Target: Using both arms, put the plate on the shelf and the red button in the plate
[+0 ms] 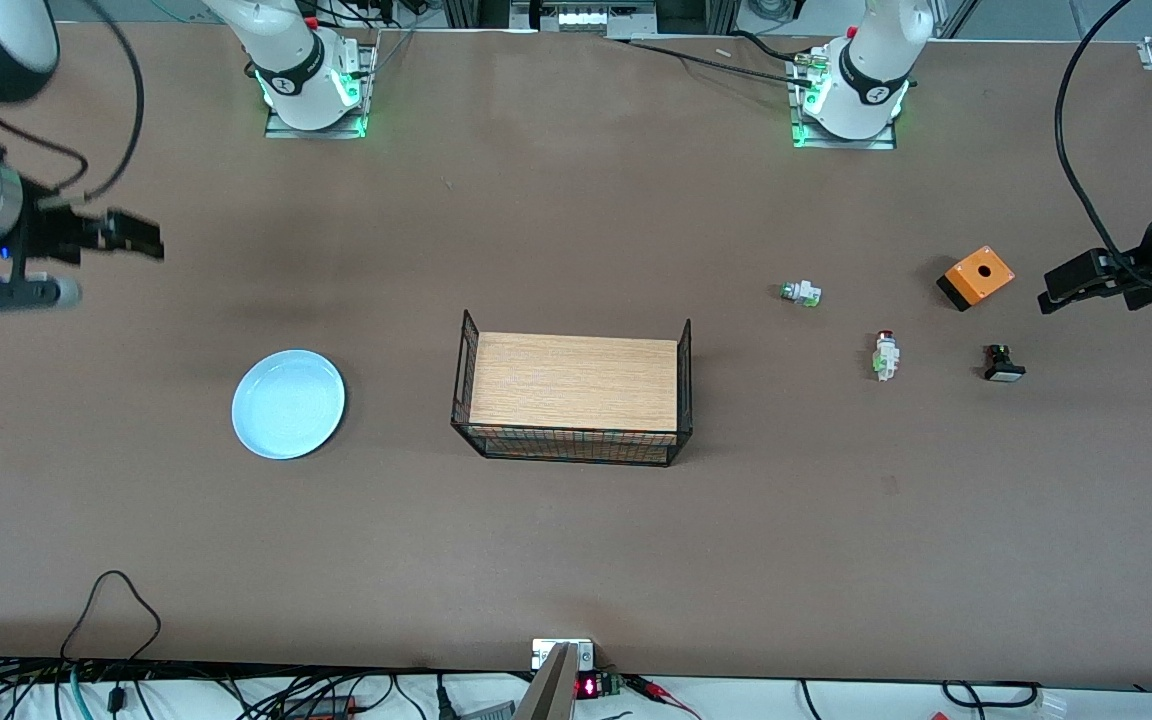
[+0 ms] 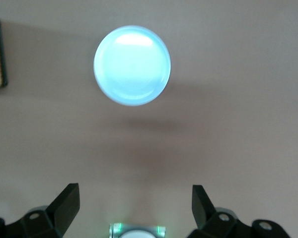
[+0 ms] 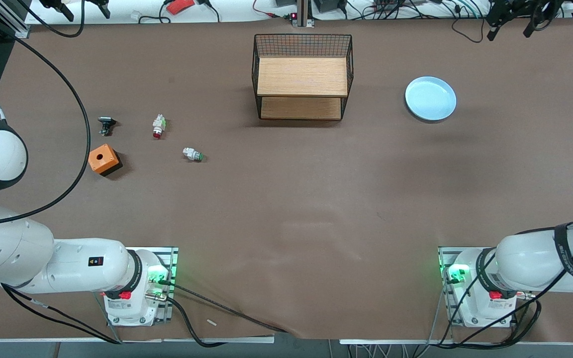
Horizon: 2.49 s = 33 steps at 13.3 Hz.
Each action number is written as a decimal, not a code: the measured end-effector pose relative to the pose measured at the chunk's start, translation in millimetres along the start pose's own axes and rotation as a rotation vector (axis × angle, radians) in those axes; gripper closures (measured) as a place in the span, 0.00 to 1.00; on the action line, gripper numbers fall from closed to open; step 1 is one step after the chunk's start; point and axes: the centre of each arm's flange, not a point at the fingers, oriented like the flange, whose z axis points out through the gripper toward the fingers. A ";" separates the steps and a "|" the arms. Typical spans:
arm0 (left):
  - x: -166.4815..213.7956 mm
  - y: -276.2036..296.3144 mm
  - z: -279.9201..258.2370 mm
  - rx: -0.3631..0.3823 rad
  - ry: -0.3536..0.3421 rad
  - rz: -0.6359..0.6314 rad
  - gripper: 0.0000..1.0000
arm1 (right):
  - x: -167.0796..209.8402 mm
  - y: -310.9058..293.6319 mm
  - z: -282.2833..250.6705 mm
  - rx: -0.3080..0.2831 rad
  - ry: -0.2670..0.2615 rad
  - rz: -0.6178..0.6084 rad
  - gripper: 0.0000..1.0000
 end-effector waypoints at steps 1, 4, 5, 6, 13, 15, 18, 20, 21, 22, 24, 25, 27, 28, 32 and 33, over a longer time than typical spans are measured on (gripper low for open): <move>0.0 0.0 0.0 0.000 0.000 0.000 0.00 | 14.6 11.6 19.4 0.008 -0.009 0.016 0.00; 0.0 -0.2 0.0 0.000 0.000 0.000 0.00 | 46.3 46.1 60.3 0.030 -0.033 0.062 0.00; 0.0 -0.2 0.0 0.000 0.000 0.000 0.00 | 53.0 51.8 67.5 0.034 -0.040 0.069 0.00; 0.0 -0.2 0.0 0.000 0.000 0.000 0.00 | 58.6 54.6 72.9 0.036 -0.041 0.072 0.00; -2.4 2.7 6.1 0.000 -0.029 0.005 0.00 | 108.7 81.9 164.5 0.057 -0.021 0.108 0.00; -3.1 2.6 8.2 0.001 -0.038 0.005 0.00 | 126.9 100.7 218.1 0.070 -0.013 0.123 0.00; -2.3 1.6 20.7 0.002 -0.075 0.002 0.00 | 143.7 106.2 274.8 0.083 -0.005 0.110 0.00; 3.3 -1.2 37.9 0.003 -0.108 -0.004 0.00 | 148.4 98.4 286.5 0.090 -0.006 0.099 0.00; 6.3 -2.5 46.0 0.003 -0.121 -0.006 0.00 | 149.6 93.3 286.2 0.094 -0.004 0.093 0.00; 8.9 -4.0 53.7 0.003 -0.134 -0.009 0.00 | 151.4 86.7 283.8 0.098 0.000 0.086 0.00; 13.4 -6.9 68.5 0.003 -0.160 -0.014 0.00 | 154.2 72.9 281.7 0.101 0.004 0.070 0.00; 15.3 -6.5 78.8 0.004 -0.183 -0.013 0.00 | 156.0 64.9 281.6 0.099 0.009 0.059 0.00; 20.4 -6.2 107.2 0.008 -0.236 -0.011 0.00 | 161.5 48.3 284.7 0.095 0.029 0.037 0.01; 23.4 -6.4 123.9 0.009 -0.262 -0.010 0.00 | 163.8 43.1 290.4 0.094 0.034 0.031 0.01; 38.8 -6.2 207.4 0.009 -0.288 -0.009 0.00 | 166.8 42.8 314.4 0.098 0.024 0.033 0.03; 38.1 -7.3 234.6 0.009 -0.278 -0.011 0.00 | 166.9 43.4 318.2 0.098 0.020 0.034 0.03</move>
